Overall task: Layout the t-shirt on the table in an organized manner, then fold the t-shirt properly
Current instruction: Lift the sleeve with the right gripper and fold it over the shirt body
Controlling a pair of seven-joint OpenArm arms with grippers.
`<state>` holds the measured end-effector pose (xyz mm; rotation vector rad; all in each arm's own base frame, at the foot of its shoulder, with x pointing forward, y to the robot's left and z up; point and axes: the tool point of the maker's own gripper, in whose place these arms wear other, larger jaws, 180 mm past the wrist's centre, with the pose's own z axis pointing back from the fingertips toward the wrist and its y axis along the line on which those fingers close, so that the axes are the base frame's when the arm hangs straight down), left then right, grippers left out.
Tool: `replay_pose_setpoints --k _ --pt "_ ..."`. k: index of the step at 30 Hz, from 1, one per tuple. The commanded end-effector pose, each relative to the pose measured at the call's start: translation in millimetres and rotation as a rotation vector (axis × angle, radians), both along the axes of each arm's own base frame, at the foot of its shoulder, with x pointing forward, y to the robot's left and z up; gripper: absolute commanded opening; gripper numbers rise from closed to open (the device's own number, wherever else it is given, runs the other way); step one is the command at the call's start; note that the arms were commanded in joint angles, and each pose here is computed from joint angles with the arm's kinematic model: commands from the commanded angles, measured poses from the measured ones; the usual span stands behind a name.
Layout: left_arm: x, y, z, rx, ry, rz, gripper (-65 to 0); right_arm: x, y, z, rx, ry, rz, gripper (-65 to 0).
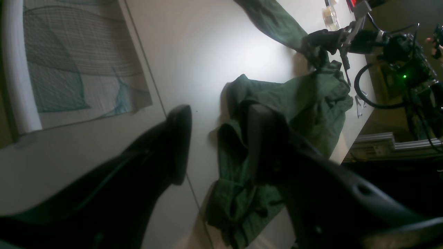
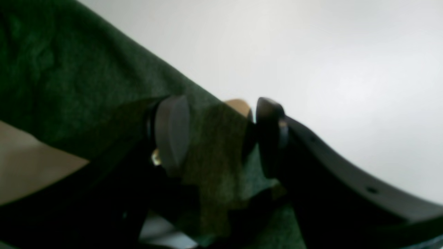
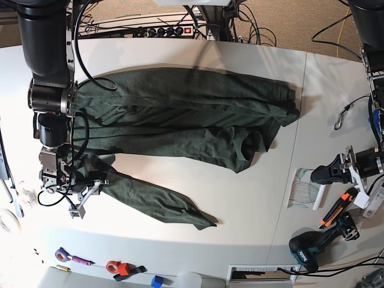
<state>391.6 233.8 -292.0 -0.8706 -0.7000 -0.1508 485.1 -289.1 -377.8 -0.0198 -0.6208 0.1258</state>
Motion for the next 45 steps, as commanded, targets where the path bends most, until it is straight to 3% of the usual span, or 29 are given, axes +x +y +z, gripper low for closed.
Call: replay_pose_setpoints --k 1,2,3,6,13,23,31,33,35,37,40,45 --pt "10.7 8.1 23.5 -0.009 -0.067 0.018 -36.8 20.7 -4.8 28.9 -0.001 -0.086 -0.004 -34.1" --pt "10.7 8.1 23.5 -0.009 -0.067 0.018 -36.8 21.3 -4.8 29.3 -0.001 -0.091 -0.005 -35.1" --pt "10.7 8.1 23.6 -0.009 -0.067 0.018 -36.8 21.4 -4.8 29.4 -0.001 -0.092 -0.005 -40.0" --pt "10.7 8.1 23.6 -0.009 -0.067 0.018 -36.8 20.7 -4.9 28.8 -0.002 -0.088 -0.005 -65.0" --pt "10.7 8.1 23.6 -0.009 -0.067 0.018 -36.8 23.5 -4.4 34.7 -0.008 -0.097 0.000 -65.0" --pt "10.7 8.1 23.5 -0.009 -0.067 0.018 -36.8 47.9 -9.9 89.8 -0.104 -0.222 -0.018 -65.0" --pt "10.7 8.1 23.5 -0.009 -0.067 0.018 -36.8 31.9 1.1 48.8 -0.143 -0.218 0.034 -64.6" --pt "10.7 8.1 23.5 -0.009 -0.067 0.018 -36.8 21.0 3.1 28.4 -0.177 -0.199 0.056 -51.8" --pt "10.7 8.1 23.5 -0.009 -0.067 0.018 -36.8 11.7 -2.0 14.2 -0.198 -0.203 0.031 -43.4" --pt "10.6 8.1 23.5 -0.008 -0.067 0.018 -36.8 4.9 -15.9 7.7 -0.231 -0.210 -0.040 -40.7" --pt "10.5 8.1 23.3 -0.008 -0.067 0.018 -36.8 3.0 -21.9 7.7 -0.243 -0.200 -0.067 -37.5" --pt "10.6 7.9 23.3 -0.009 -0.067 0.018 -36.8 0.2 -1.6 0.1 -0.136 -0.158 -0.024 -37.0"
